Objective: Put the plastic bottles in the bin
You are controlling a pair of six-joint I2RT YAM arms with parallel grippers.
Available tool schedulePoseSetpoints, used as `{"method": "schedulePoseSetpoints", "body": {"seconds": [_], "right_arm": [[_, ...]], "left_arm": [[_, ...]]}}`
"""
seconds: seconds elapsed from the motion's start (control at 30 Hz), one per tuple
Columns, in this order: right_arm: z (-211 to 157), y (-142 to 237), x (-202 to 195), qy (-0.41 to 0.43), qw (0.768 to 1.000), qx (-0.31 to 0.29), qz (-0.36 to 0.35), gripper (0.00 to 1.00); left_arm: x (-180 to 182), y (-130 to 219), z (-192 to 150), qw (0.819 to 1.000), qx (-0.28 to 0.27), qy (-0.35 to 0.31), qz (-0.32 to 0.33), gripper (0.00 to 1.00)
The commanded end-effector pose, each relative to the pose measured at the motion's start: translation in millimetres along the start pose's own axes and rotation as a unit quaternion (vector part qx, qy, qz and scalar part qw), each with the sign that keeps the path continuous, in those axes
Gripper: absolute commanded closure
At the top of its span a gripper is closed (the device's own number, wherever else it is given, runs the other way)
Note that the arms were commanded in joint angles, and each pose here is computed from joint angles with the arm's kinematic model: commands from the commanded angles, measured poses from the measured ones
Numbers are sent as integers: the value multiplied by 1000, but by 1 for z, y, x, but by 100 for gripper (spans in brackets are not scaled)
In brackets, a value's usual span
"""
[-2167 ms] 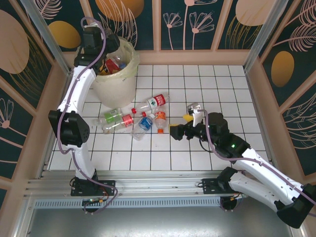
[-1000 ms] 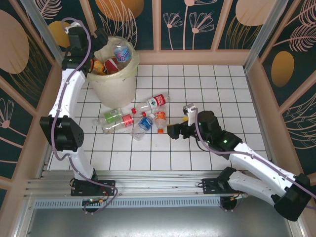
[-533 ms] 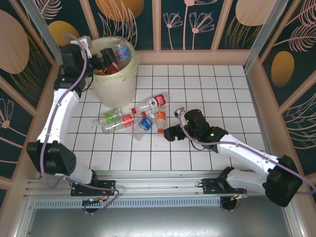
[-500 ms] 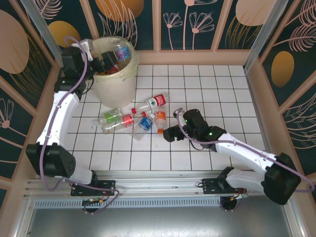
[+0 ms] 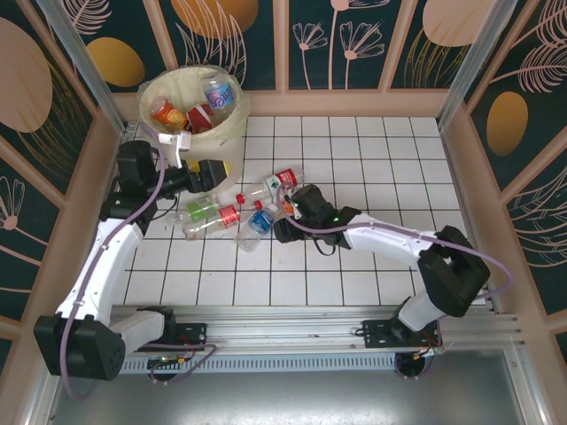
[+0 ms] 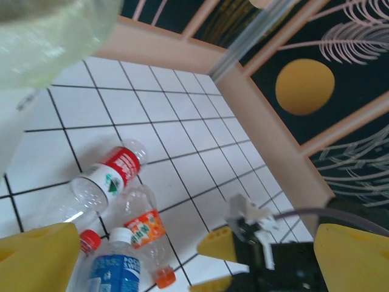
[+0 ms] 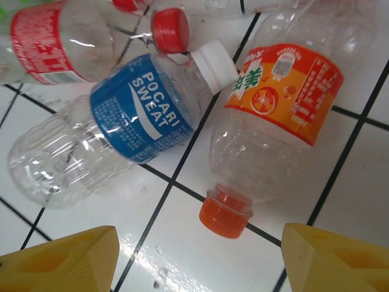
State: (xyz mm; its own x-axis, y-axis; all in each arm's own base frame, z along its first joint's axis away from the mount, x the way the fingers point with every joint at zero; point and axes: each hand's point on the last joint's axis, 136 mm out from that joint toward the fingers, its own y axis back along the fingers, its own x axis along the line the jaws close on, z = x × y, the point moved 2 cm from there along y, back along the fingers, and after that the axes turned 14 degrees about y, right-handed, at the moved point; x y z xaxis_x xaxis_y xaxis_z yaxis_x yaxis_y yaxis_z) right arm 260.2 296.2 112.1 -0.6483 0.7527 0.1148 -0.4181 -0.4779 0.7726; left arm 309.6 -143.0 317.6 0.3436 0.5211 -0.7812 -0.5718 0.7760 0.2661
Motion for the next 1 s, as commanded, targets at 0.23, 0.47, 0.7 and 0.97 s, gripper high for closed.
{"method": "schedulePoseSetpoints", "body": {"seconds": [0.23,0.47,0.7,0.97], "right_arm": [[-6,-44,-17,-99,988,26,-116,24],[-9,-56,-26,-112,986,27,-117,31],[-10,-64,-32,-108,987,23,-119,32],[-13,-63,-36,-92,988,20,-123,45]], "left_arm": [[-42,11,-25,995,28,-54,-80,1],[-44,6,-36,994,37,-49,-93,2],[-44,1,-40,994,40,-45,-96,1],[-41,-11,-46,994,49,-37,-96,1]]}}
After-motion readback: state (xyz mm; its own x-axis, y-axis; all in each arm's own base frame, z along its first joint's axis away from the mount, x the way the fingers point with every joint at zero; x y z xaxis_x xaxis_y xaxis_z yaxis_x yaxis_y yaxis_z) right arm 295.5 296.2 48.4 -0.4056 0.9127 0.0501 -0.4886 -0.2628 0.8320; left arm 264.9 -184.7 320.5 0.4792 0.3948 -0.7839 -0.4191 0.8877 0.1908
